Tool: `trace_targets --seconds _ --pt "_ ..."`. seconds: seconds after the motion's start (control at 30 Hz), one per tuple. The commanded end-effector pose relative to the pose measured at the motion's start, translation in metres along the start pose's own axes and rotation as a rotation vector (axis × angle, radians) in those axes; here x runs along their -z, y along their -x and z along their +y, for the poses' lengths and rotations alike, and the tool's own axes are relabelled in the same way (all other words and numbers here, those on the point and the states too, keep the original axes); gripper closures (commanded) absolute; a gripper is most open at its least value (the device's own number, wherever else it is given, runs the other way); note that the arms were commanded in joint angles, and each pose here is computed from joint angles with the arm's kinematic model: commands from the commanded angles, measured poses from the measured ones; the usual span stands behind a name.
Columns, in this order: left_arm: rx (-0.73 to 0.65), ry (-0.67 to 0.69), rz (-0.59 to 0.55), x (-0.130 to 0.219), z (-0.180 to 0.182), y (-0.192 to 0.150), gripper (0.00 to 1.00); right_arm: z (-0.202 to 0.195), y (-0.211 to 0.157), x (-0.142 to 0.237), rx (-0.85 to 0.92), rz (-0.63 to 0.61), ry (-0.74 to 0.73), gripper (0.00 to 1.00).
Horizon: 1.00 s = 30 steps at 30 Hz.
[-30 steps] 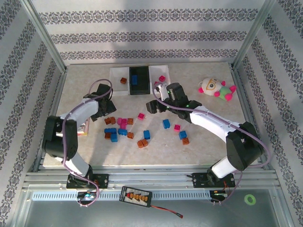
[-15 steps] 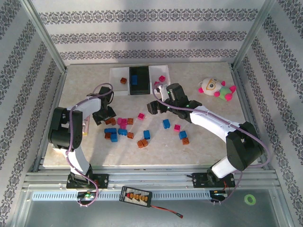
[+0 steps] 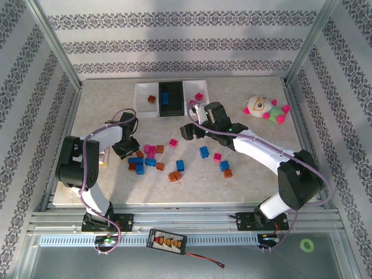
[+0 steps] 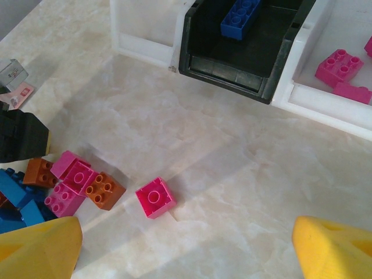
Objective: Sort the legos into containers by color
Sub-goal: Pick up the lego from the middle-left of the table, then place the lego in the container.
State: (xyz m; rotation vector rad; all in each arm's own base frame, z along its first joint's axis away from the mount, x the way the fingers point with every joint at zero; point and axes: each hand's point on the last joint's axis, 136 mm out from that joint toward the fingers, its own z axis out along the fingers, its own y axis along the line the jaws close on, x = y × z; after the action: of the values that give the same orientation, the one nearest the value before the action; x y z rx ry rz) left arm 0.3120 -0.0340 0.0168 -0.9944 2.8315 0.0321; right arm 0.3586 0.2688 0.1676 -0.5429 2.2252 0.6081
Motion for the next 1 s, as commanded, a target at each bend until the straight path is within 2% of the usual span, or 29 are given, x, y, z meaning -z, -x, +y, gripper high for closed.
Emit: trace_targets --seconds 0.0,0.1,0.2,0.43,0.57,0.73,0.97 --pt "-0.019 0.023 -0.006 0.004 0.001 0.006 0.6 0.01 0.013 0.005 -0.003 -0.031 0.026 0.07" --pt "-0.028 0.037 -0.02 0.008 0.003 0.01 0.68 0.009 0.011 0.006 -0.007 -0.03 0.025 0.07" --pt "-0.036 0.052 -0.039 0.014 0.005 0.014 0.7 0.01 0.012 0.008 -0.008 -0.035 0.024 0.07" --pt "-0.083 0.032 -0.087 0.042 -0.008 0.023 0.72 0.011 0.019 0.012 -0.007 -0.055 0.027 0.07" --pt "-0.121 -0.027 -0.14 0.069 -0.039 0.04 0.72 0.011 0.022 0.014 -0.004 -0.063 0.025 0.07" --pt "-0.156 -0.113 -0.212 0.095 -0.087 0.077 0.72 0.011 0.022 0.015 -0.009 -0.065 0.025 0.07" --pt "-0.223 -0.142 -0.273 0.102 -0.152 0.135 0.72 0.009 0.02 0.019 -0.015 -0.069 0.008 0.07"
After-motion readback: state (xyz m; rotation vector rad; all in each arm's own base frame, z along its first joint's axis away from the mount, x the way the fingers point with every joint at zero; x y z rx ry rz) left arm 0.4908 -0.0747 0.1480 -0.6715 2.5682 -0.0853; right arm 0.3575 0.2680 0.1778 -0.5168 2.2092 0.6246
